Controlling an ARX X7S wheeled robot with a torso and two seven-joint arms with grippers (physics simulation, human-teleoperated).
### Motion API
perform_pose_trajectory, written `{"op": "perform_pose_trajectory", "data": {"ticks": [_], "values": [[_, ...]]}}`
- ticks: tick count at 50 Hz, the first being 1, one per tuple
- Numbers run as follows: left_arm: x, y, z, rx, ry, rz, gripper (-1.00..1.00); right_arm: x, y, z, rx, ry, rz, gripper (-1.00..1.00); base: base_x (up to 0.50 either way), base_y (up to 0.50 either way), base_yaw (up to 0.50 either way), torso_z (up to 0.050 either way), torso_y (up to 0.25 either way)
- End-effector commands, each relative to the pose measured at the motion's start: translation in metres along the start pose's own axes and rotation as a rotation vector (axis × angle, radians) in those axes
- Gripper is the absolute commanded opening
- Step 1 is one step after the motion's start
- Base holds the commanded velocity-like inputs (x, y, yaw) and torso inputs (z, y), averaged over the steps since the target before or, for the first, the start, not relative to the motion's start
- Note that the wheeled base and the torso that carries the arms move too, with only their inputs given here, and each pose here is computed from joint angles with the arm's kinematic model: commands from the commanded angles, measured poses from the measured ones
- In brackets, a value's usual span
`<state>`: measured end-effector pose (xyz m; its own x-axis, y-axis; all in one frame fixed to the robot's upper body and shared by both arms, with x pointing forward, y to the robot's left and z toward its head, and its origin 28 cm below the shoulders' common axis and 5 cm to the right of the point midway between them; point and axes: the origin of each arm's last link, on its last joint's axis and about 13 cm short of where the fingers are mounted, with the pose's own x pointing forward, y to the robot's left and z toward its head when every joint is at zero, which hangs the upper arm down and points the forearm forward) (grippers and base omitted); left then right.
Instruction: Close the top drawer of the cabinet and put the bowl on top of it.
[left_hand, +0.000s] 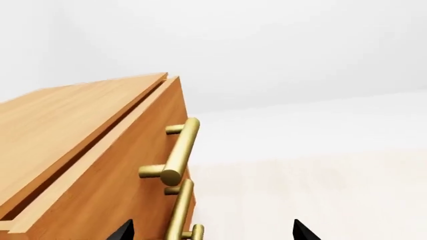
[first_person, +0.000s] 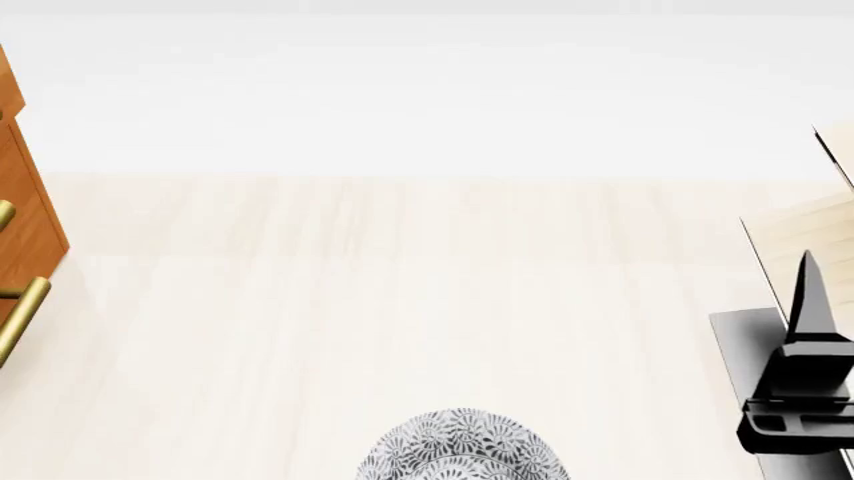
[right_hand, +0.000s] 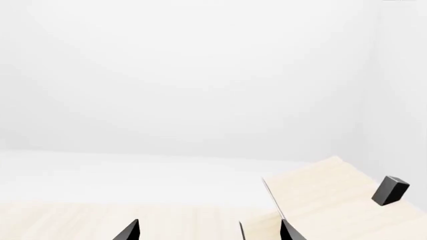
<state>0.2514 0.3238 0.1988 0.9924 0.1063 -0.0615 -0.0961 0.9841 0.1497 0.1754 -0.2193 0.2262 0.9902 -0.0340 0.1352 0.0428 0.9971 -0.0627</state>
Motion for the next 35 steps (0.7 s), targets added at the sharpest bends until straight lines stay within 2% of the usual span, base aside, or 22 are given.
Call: {"op": "perform_pose_trajectory", "data": {"ticks": [1,3,4,15,22,35], "values": [[0.012,0.009,-0.009,-0.009,0.032,0.046,1.0,0.001,0.001,0.0,-0.008,-0.002,0.001,1.0,0.0,0.0,0.0,0.0,0.0],[0.013,0.01,-0.01,0.021,0.012,0.052,1.0,0.001,0.001,0.0,-0.01,-0.002,0.001,1.0,0.0,0.0,0.0,0.0,0.0],[0.014,0.011,-0.01,-0.002,0.019,0.041,1.0,0.002,0.001,0.0,-0.013,0.001,0.002,1.0,0.0,0.0,0.0,0.0,0.0],[0.017,0.017,-0.011,-0.008,0.009,0.078,1.0,0.003,0.001,-0.002,-0.013,0.002,0.006,1.0,0.0,0.0,0.0,0.0,0.0],[0.021,0.018,-0.018,0.011,0.033,0.093,1.0,0.002,-0.001,-0.004,-0.011,0.005,0.002,1.0,0.0,0.0,0.0,0.0,0.0],[0.029,0.025,-0.027,-0.014,0.076,0.144,1.0,0.002,-0.003,-0.009,-0.01,0.011,-0.008,1.0,0.0,0.0,0.0,0.0,0.0]]}}
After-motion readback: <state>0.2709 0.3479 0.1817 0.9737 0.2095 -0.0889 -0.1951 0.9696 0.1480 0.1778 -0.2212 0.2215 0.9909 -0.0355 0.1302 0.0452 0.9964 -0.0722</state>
